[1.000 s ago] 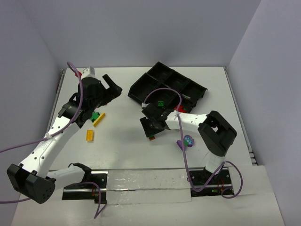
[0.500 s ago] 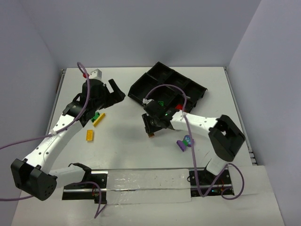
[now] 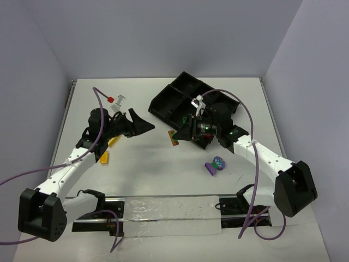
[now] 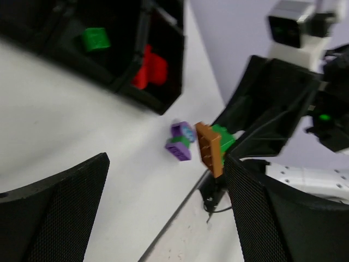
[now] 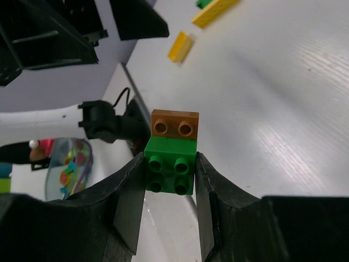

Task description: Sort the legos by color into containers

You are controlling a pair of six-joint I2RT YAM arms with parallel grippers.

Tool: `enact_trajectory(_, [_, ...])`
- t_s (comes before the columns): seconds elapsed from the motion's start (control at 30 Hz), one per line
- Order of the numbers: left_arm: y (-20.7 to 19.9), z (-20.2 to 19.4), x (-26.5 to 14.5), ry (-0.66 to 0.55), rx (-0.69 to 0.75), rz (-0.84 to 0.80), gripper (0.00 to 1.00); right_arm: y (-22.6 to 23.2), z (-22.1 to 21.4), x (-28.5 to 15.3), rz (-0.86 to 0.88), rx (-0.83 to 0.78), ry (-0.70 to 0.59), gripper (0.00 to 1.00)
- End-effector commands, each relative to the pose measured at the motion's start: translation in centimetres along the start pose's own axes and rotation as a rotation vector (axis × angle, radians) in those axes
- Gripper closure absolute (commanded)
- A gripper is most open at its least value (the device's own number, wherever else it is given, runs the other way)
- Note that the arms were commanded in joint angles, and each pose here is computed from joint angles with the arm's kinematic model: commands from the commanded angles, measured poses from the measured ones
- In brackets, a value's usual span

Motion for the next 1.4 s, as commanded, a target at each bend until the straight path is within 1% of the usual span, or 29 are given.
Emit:
enact_trajectory(0.0, [-5.2, 0.5, -1.2, 0.083, 0.11, -0.341, 0.07, 4.2, 1.6, -1.6, 0.267, -0.068, -0.054, 0.89])
enact_trajectory(0.07, [-5.8, 0.3, -1.2, 0.131, 0.133, -0.411, 0.09, 4.7, 1.8, -1.9, 0.294, -0.069, -0.062, 0.89])
enact_trajectory(0.13, [-5.7, -0.2, -1.2, 0.183, 0.136, -0.438, 0.1, 5.3, 2.1, -2.1, 0.328, -0.085, -0.069, 0.88])
enact_trajectory(0.3, [-5.9, -0.7, -1.5, 0.224, 0.174, -0.47, 0.12, 6.0, 2.3, -2.4, 0.377, -0.088, -0.065, 0.88])
enact_trajectory(0.47, [-6.8, -1.4, -1.8, 0.276, 0.207, -0.512, 0.13, 6.0, 2.6, -2.1, 0.386, -0.077, -0.062, 0.87])
enact_trajectory(0.6, [-7.5, -1.8, -1.7, 0.295, 0.224, -0.533, 0.14, 6.1, 2.7, -1.8, 0.4, -0.073, -0.054, 0.87])
enact_trajectory(0.7, [-7.8, -2.0, -1.3, 0.323, 0.213, -0.541, 0.19, 6.6, 2.8, -1.6, 0.416, -0.085, -0.047, 0.87])
enact_trajectory(0.87, [-7.7, -2.5, -0.7, 0.356, 0.202, -0.559, 0.21, 7.1, 2.9, -1.5, 0.43, -0.096, -0.042, 0.87])
enact_trajectory(1.23, [-8.4, -3.2, -0.2, 0.388, 0.2, -0.59, 0.21, 8.1, 2.7, -1.5, 0.472, -0.12, -0.027, 0.86])
enact_trajectory(1.37, [-8.9, -3.3, -0.1, 0.387, 0.204, -0.601, 0.27, 8.1, 2.6, -1.3, 0.476, -0.118, -0.024, 0.86])
Point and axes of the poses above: each gripper's point midway between its finger pads, its own x axis out along the fingers, its own y axis along the line the jaws close on, z = x × y, the point moved 5 cm from there along -x, back along the fingers, and after that the axes turned 10 degrees about -x, right-handed, at the moved point
